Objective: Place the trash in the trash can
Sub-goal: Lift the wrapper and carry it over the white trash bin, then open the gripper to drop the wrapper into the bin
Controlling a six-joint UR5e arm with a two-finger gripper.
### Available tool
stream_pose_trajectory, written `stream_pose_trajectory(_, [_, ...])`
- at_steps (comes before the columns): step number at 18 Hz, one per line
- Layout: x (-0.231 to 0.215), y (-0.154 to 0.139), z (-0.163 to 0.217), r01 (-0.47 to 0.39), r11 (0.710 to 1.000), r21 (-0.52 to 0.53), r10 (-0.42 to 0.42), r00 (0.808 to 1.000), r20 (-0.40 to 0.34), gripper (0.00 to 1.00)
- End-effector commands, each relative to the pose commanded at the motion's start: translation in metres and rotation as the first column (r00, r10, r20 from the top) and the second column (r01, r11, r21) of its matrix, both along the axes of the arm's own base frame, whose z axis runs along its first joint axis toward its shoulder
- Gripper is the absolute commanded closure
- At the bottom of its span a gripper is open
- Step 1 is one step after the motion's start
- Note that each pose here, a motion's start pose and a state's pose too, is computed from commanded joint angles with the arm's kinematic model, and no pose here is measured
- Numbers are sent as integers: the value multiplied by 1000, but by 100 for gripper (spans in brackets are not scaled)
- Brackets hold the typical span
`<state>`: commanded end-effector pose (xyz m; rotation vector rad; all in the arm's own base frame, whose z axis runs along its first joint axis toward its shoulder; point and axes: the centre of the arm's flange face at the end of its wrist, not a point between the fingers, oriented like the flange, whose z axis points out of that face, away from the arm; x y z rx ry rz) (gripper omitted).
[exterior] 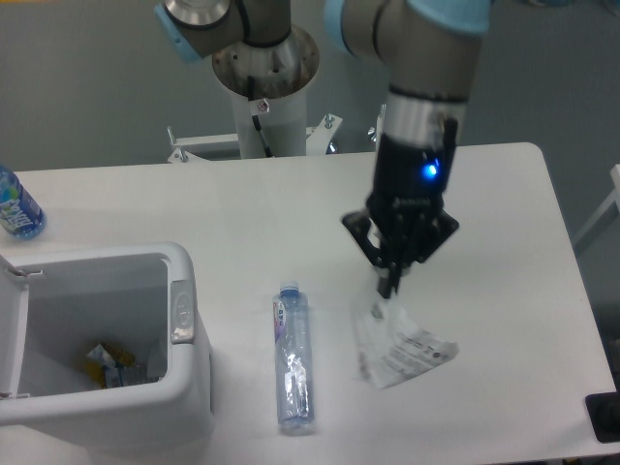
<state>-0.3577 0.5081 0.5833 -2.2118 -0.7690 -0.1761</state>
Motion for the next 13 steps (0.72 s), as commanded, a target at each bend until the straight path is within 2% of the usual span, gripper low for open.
stream_pose_trajectory(4, [68, 30, 9, 104, 995, 10, -104, 995, 0, 100])
stream_pose_trajectory(7, [125, 58, 0, 205, 979, -2, -205, 979, 12, 100])
stream_pose_trajectory(11, [171, 74, -17, 279, 960, -27, -279, 960, 28, 100])
stream_pose_trajectory(12, [175, 76, -20, 288, 957, -29, -287, 957, 30, 95])
stream_pose_trajectory(13, [178, 76, -24, 297, 954, -34, -296, 955, 31, 69])
